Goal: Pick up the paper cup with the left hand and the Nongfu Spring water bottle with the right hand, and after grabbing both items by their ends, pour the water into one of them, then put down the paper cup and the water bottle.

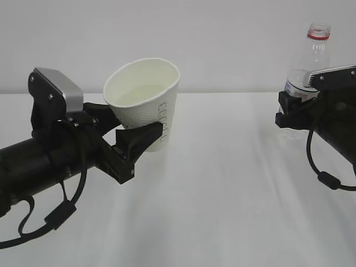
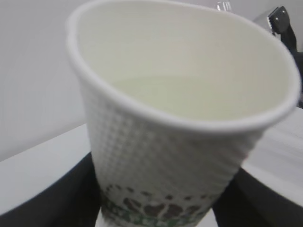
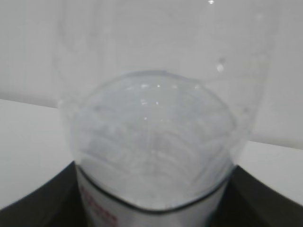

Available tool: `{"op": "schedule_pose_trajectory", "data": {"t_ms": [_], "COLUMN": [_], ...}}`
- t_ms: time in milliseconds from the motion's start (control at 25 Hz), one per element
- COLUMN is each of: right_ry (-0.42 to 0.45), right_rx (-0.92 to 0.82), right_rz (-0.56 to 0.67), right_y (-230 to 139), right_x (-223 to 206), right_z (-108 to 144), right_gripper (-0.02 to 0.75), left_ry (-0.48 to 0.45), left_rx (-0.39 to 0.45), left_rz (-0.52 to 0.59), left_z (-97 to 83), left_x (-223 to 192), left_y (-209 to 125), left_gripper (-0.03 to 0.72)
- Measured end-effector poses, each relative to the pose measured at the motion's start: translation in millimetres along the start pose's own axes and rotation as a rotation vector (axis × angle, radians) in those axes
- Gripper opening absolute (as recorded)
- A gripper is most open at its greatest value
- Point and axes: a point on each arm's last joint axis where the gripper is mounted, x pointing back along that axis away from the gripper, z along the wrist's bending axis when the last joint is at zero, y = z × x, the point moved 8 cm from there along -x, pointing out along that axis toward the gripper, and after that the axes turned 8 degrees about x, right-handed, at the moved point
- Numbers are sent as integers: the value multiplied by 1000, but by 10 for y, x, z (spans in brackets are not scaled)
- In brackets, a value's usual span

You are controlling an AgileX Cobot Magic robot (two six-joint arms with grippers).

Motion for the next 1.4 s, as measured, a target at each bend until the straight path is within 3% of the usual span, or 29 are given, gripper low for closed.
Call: {"op": "schedule_pose_trajectory", "data": {"t_ms": [640,1400], "right_ry": [-1,5], "right_rx": [-2,2], "right_rz": [0,-1], "right_y": [-1,2], "right_x": [0,0], "right_z": [-3,6], "right_gripper": [484,484], "left_ry": [200,368], "left_rx": [22,47], "left_rz": [10,-20], "left_z": [687,1242], "left_x": [146,373], "left_y": [27,99], "left_gripper": [485,484]}}
